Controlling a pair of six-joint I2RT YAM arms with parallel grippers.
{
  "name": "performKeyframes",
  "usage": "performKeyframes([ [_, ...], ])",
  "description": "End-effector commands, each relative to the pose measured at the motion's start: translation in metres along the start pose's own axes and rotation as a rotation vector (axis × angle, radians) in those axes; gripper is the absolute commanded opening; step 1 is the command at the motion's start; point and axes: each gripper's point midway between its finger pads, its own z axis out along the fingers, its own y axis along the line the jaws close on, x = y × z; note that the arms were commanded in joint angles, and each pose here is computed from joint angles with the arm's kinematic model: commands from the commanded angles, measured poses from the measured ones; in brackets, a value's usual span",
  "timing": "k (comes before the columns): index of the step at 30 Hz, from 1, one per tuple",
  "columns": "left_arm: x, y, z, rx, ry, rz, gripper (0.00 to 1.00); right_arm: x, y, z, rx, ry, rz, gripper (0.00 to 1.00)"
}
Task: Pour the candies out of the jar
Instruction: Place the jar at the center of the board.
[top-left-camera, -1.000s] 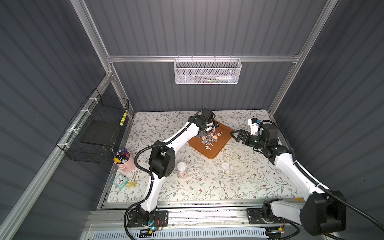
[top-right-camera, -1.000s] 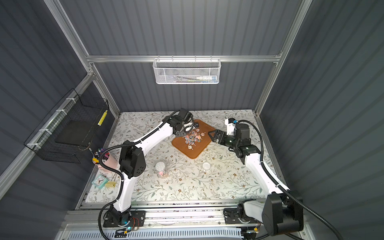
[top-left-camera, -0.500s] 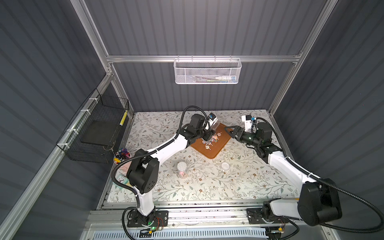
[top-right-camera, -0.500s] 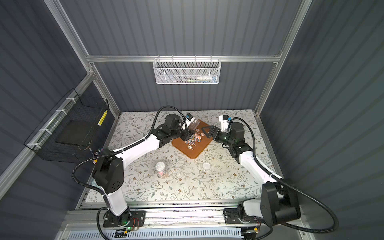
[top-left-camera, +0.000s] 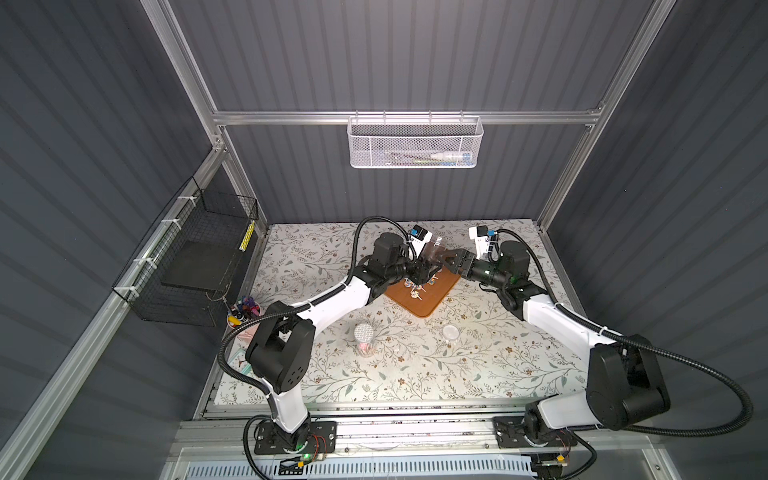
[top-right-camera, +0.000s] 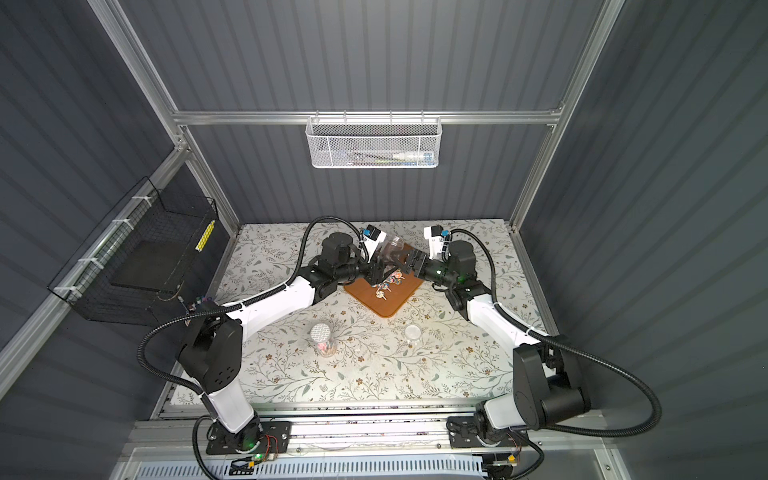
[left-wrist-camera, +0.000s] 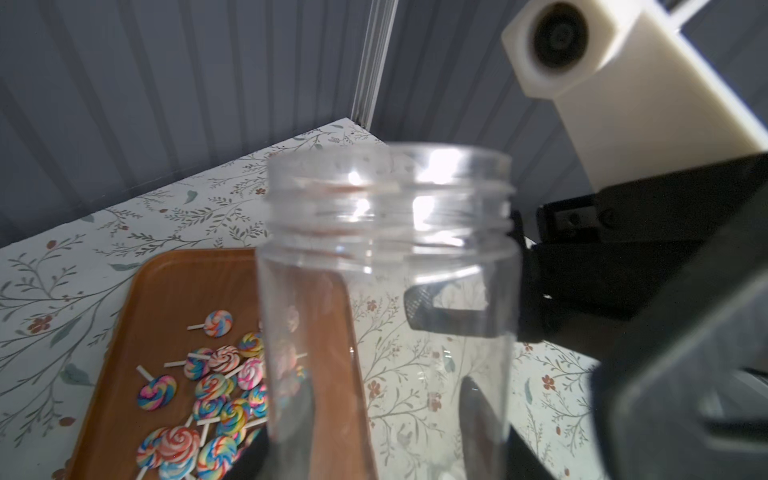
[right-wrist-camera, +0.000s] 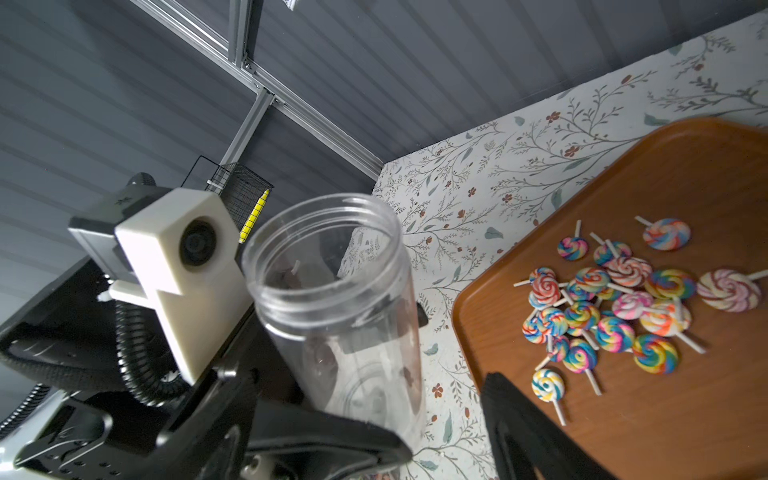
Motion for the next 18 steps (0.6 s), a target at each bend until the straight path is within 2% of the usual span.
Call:
performKeyframes([
  [1, 0.0, -0.02, 0.005, 0.088, 0.022, -0.011, 0.0, -0.015, 0.014, 0.003, -0.027, -0.02, -0.086, 0.83],
  [6, 0.008, -0.027, 0.01, 0.111, 0.051, -0.018, 0.0, -0.014, 0.007, 0.01, -0.024, -0.004, -0.082, 0.79],
  [14, 0.01, -0.025, 0.013, 0.094, 0.069, -0.021, 0.0, -0.007, 0.002, 0.015, -0.041, 0.01, -0.047, 0.57],
  [15, 0.01, -0.024, 0.012, 0.089, 0.067, -0.021, 0.04, -0.007, 0.002, 0.014, -0.039, 0.009, -0.047, 0.55],
  [16, 0.01, -0.024, 0.013, 0.087, 0.067, -0.025, 0.23, -0.006, 0.001, 0.013, -0.035, 0.01, -0.047, 0.51],
  [17, 0.009, -0.024, 0.013, 0.089, 0.066, -0.023, 0.29, -0.005, 0.001, 0.012, -0.029, 0.008, -0.049, 0.48],
  [18, 0.008, -0.025, 0.013, 0.093, 0.065, -0.025, 0.31, -0.006, 0.001, 0.011, -0.025, 0.005, -0.054, 0.46],
])
